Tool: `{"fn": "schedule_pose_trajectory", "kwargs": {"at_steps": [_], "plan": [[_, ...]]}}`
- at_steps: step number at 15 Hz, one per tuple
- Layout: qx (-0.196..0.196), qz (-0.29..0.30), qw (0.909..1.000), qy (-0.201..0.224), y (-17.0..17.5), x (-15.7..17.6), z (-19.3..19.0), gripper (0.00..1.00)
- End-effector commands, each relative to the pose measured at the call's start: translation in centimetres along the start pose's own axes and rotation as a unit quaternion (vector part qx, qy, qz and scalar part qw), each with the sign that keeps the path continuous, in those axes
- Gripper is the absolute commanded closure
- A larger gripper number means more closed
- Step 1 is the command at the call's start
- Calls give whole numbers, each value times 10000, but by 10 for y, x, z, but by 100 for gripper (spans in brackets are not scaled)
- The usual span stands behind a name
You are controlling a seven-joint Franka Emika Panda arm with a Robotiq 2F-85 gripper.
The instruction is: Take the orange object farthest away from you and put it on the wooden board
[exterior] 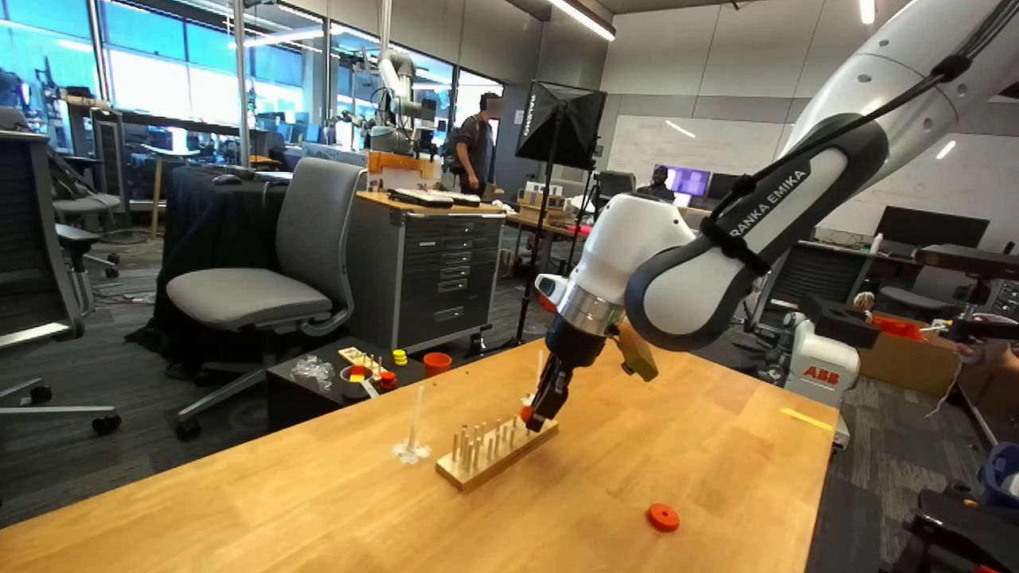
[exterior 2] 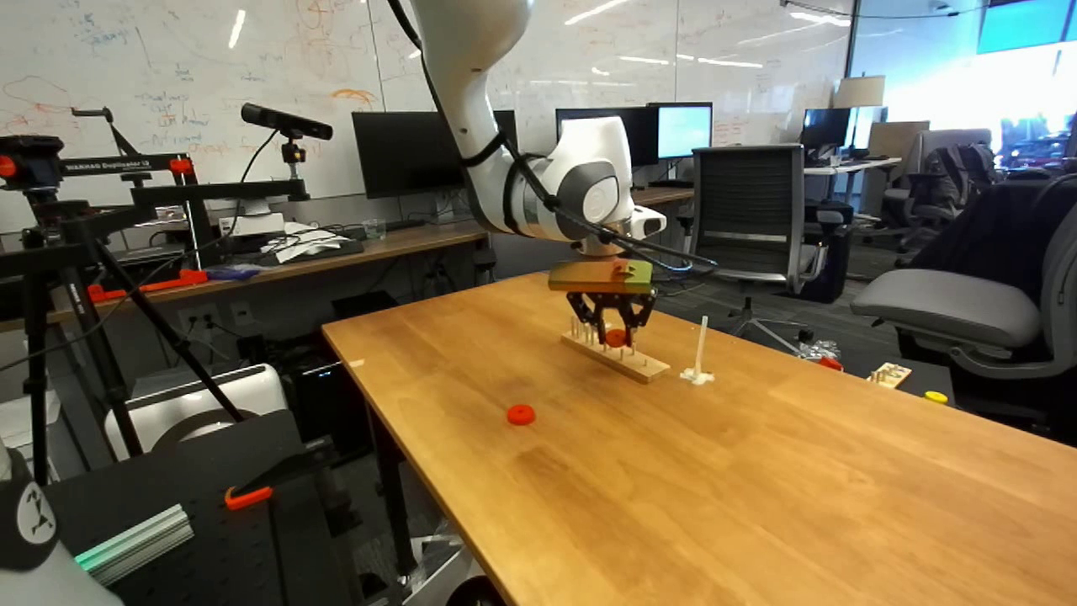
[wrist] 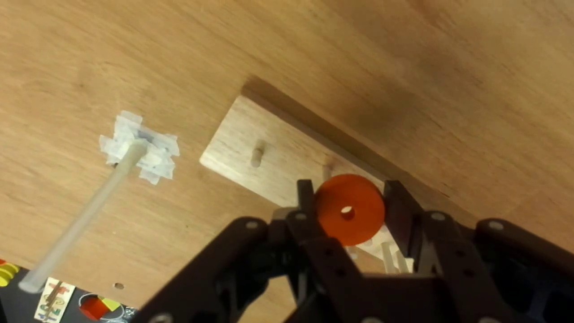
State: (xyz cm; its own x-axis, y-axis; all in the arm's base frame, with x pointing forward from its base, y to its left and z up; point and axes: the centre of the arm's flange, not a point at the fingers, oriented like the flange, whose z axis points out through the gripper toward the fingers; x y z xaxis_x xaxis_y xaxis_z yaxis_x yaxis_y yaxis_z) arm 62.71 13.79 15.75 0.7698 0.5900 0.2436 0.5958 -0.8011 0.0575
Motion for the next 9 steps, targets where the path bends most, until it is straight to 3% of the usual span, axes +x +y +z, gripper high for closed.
{"fn": "schedule_pose_trajectory", "kwargs": {"at_steps": [1, 9], "plan": [[8, 103, 9999, -137, 5, 13, 11, 82], [32, 168, 9996, -207, 15, 15, 16, 82]]}}
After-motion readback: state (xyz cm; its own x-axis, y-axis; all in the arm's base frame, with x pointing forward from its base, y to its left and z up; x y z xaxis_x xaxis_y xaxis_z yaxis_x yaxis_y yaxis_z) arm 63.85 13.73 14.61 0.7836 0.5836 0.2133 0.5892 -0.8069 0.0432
